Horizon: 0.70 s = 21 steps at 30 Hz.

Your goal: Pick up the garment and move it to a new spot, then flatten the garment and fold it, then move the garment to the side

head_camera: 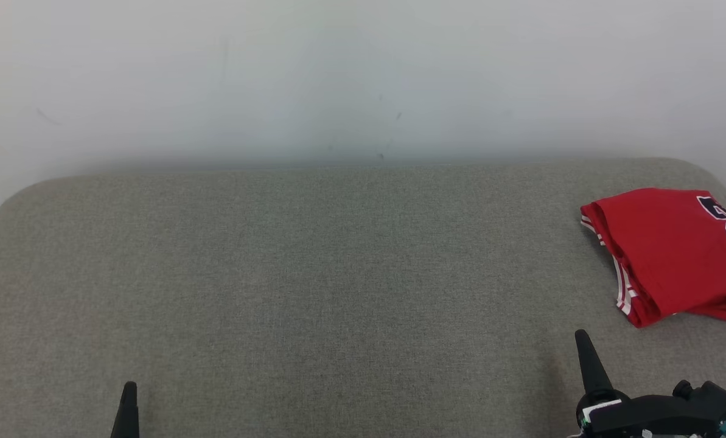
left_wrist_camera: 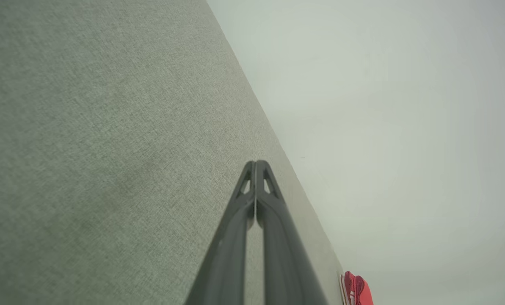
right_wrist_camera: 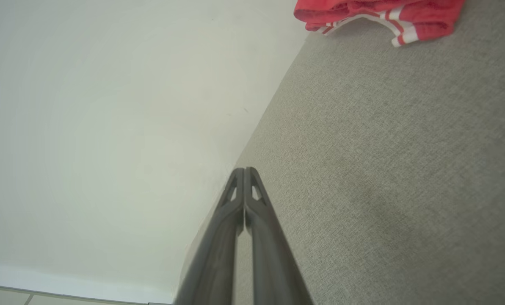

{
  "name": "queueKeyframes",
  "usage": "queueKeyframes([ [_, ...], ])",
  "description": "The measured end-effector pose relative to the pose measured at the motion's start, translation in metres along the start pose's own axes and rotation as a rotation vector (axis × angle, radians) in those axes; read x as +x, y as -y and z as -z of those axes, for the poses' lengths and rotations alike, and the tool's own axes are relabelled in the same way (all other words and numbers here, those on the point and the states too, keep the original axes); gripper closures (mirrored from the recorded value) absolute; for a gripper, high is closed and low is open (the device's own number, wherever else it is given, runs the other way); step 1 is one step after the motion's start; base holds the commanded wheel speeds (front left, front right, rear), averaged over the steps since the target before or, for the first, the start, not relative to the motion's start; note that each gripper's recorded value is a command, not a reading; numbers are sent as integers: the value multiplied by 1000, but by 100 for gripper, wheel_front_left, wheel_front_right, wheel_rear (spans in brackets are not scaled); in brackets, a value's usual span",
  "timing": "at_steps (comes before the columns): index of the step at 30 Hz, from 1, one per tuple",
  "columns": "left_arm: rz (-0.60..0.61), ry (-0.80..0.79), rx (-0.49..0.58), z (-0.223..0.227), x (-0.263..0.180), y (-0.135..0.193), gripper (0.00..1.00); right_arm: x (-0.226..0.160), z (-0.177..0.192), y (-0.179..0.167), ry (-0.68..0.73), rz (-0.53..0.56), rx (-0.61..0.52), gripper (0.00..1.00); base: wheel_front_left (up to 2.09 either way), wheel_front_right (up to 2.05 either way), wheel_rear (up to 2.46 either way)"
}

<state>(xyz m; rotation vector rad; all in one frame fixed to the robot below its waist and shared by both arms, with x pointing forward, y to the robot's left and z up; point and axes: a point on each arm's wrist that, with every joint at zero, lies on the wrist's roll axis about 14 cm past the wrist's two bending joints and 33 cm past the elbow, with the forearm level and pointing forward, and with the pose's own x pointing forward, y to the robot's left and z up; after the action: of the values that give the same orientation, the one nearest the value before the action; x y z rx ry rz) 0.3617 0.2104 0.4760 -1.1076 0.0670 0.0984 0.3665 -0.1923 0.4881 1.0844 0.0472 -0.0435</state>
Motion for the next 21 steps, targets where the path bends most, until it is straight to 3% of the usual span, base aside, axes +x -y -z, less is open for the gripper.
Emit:
queueKeyframes([
  [21, 43, -1, -249, -9, 7, 11, 100, 8, -1, -12, -4, -34, 261, 100, 0, 0, 0],
])
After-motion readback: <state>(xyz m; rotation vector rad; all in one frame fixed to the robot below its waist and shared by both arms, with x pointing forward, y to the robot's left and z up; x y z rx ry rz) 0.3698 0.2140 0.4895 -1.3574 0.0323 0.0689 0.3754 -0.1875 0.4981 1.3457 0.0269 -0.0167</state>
